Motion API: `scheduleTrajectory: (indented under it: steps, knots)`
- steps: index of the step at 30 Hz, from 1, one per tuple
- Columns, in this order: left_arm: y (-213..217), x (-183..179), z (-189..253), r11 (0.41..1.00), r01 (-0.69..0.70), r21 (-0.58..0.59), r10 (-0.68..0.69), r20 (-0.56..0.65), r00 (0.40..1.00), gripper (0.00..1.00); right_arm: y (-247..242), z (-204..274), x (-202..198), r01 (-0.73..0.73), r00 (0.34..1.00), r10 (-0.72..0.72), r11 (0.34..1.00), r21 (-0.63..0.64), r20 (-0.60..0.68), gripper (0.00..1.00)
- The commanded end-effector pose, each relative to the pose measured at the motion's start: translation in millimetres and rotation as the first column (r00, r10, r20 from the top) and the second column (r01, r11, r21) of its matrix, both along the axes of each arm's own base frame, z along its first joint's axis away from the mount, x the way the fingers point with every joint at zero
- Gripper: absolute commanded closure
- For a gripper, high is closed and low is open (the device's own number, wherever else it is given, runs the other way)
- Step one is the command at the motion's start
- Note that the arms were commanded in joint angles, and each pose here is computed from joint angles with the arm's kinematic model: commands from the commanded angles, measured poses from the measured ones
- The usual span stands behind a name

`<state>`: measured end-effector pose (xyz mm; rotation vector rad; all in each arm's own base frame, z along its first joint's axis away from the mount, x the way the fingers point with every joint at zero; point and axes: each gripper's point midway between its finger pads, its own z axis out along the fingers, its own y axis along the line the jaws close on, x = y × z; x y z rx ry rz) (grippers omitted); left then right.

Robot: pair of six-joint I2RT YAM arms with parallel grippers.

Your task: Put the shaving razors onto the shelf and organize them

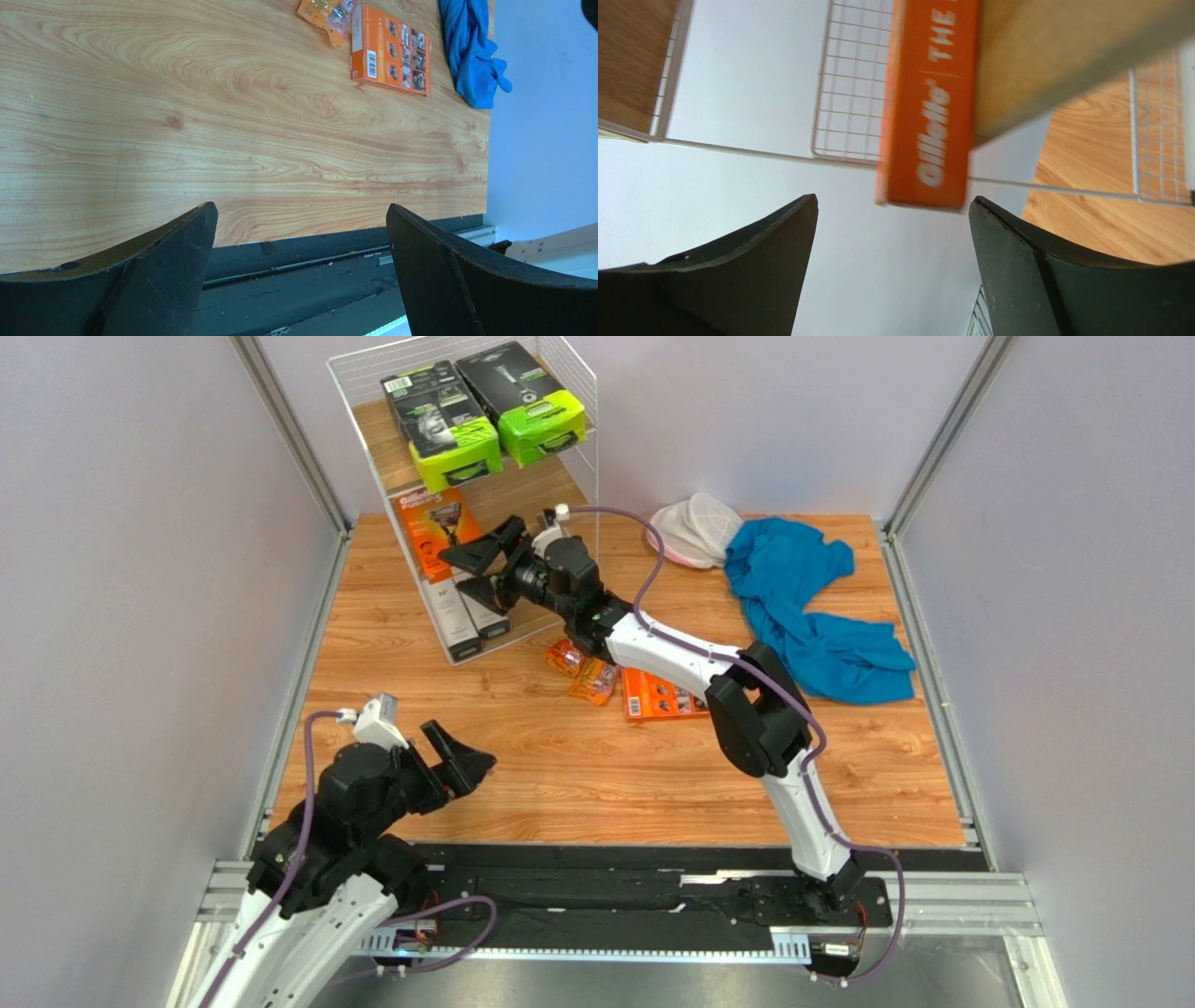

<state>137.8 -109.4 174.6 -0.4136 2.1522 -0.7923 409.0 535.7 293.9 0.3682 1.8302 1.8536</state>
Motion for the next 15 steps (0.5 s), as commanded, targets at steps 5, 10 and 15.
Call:
scheduleTrajectory:
  steps: [5,10,15]
  knots:
    - [-4,-1,8,0.999,0.029,-0.017,-0.029,0.025,0.999,0.01,-24,9,-22,0.016,1.0,-0.016,1.0,-0.006,0.002,0.0]
    - [-7,0,9,0.999,0.047,-0.016,-0.046,0.036,0.998,0.01,-54,4,-43,0.05,0.999,-0.05,0.999,-0.018,0.005,0.0]
    - [-10,6,9,0.997,0.072,0.023,-0.073,0.044,0.996,0.01,-104,0,-73,0.117,0.993,-0.117,0.992,-0.048,-0.002,0.0]
